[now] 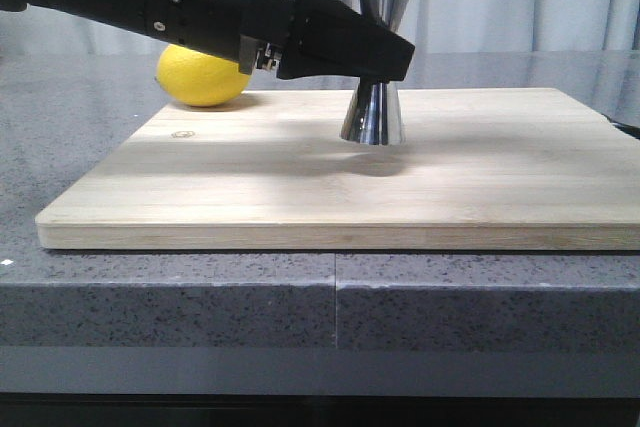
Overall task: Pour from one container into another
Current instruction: 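Tilt the beaker with the right gripper, pouring liquid into the jigger, then lower the beaker back onto the board and open the right gripper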
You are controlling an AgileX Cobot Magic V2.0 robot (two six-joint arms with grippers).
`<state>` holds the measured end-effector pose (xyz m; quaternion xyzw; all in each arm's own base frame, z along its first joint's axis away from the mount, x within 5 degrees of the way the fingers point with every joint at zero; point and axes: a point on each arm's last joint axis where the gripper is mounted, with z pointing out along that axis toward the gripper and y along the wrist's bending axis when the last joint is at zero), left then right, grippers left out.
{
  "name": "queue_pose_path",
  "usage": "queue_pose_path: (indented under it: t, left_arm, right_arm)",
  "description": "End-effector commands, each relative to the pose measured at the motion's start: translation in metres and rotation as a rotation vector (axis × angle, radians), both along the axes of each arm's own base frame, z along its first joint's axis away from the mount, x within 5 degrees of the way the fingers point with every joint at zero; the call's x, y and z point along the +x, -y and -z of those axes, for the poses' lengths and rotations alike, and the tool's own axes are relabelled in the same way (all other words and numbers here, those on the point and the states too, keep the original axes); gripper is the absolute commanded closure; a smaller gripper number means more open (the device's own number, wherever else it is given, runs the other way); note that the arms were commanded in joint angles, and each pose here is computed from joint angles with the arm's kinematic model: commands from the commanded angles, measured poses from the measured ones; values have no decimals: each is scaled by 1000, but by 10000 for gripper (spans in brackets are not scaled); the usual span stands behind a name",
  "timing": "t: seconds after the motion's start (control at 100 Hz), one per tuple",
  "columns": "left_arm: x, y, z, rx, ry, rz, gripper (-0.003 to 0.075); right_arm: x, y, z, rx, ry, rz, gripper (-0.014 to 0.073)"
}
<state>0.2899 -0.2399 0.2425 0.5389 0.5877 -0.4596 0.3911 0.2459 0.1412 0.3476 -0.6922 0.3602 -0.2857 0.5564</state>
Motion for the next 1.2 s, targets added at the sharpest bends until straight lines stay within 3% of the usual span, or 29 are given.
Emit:
queue_pose_path:
  t: [0.0, 0.19, 0.48, 0.62, 0.76, 0.88, 1.02, 1.19]
  left_arm:
    - [-5, -1, -37, -120, 35, 14, 734]
    - [-5, -1, -37, -120, 35, 14, 734]
    - [-6, -1, -37, -124, 33, 20, 734]
    - [-6, -1, -37, -118, 36, 26, 734]
    - [-7, -1, -37, -121, 35, 36, 734]
    - [-7, -1, -37, -122, 34, 37, 734]
    - [-7, -1, -37, -123, 34, 39, 734]
    - [-7, -1, -37, -121, 35, 40, 734]
  right_arm:
    - [-6, 2, -23, 84, 34, 7, 354]
    - [-5, 3, -24, 299, -96, 54, 354]
    - [-3, 6, -26, 504, -207, 119, 354]
    - [2, 15, -29, 652, -264, 166, 354]
    - [13, 36, -34, 876, -302, 230, 354]
    - [28, 63, -37, 1125, -310, 292, 354]
    - [49, 86, -26, 1369, -348, 379, 354]
    - [71, 88, -1, 1386, -395, 413, 354]
